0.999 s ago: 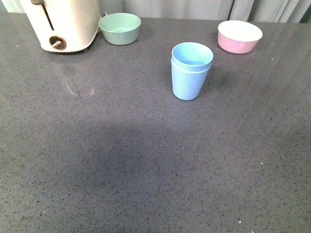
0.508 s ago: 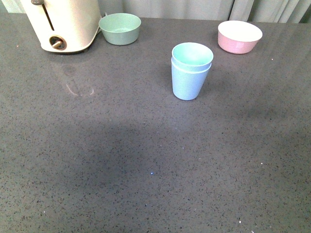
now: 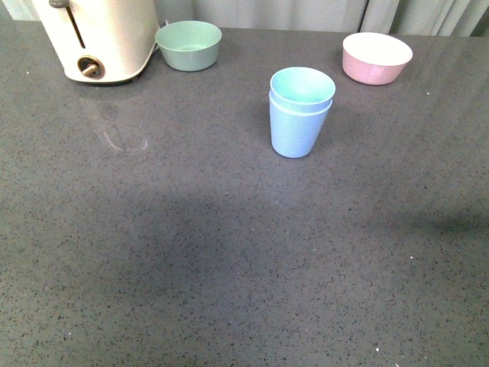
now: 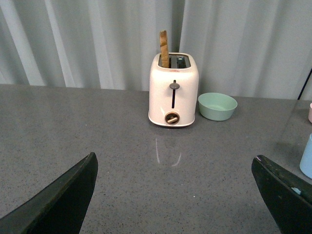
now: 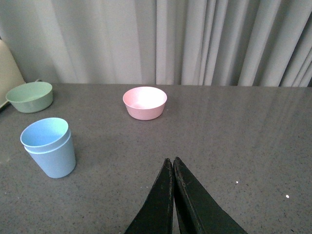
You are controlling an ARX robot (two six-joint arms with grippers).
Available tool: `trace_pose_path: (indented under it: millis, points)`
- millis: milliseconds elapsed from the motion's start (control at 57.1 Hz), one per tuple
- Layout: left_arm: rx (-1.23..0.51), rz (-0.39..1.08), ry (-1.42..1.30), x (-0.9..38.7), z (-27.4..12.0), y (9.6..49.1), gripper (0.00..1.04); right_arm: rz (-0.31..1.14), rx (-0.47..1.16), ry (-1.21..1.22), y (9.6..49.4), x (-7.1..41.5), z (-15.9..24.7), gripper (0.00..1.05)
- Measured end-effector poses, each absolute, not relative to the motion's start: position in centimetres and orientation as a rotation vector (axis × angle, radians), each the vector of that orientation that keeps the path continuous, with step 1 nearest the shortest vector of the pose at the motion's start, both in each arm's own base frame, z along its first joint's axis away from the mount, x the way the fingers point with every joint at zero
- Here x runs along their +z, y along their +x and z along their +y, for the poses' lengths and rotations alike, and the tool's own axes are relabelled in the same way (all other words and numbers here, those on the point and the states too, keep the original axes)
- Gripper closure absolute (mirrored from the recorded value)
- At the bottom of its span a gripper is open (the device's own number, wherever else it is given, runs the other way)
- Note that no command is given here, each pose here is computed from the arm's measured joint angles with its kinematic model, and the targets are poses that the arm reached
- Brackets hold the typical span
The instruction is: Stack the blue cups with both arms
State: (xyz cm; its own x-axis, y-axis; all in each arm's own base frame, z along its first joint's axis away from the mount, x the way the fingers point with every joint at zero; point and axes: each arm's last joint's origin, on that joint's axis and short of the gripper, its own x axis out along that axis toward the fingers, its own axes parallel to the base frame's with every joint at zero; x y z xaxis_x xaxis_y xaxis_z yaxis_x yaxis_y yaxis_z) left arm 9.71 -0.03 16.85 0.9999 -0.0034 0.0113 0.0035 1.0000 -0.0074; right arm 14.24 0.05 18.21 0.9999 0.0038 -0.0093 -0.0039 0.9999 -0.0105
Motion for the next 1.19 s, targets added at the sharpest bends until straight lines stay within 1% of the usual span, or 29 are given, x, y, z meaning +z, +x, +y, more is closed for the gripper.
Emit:
trace_pose_path:
  millis: [280, 491, 1157, 1192]
  points:
    - [-0.003, -0.011, -0.008, 16.8, 0.0, 9.7, 0.09, 0.009, 0.004, -0.011, 12.9, 17.4, 0.0, 1.03]
    - [-0.004, -0.011, -0.007, 16.8, 0.0, 9.7, 0.09, -0.024, 0.003, -0.010, 12.1, 17.4, 0.0, 1.03]
    - [-0.003, -0.011, -0.007, 16.8, 0.0, 9.7, 0.09, -0.023, 0.003, -0.010, 10.7, 17.4, 0.0, 1.03]
    - [-0.004, -0.011, -0.007, 16.8, 0.0, 9.7, 0.09, -0.001, 0.004, -0.010, 10.4, 17.1, 0.0, 1.03]
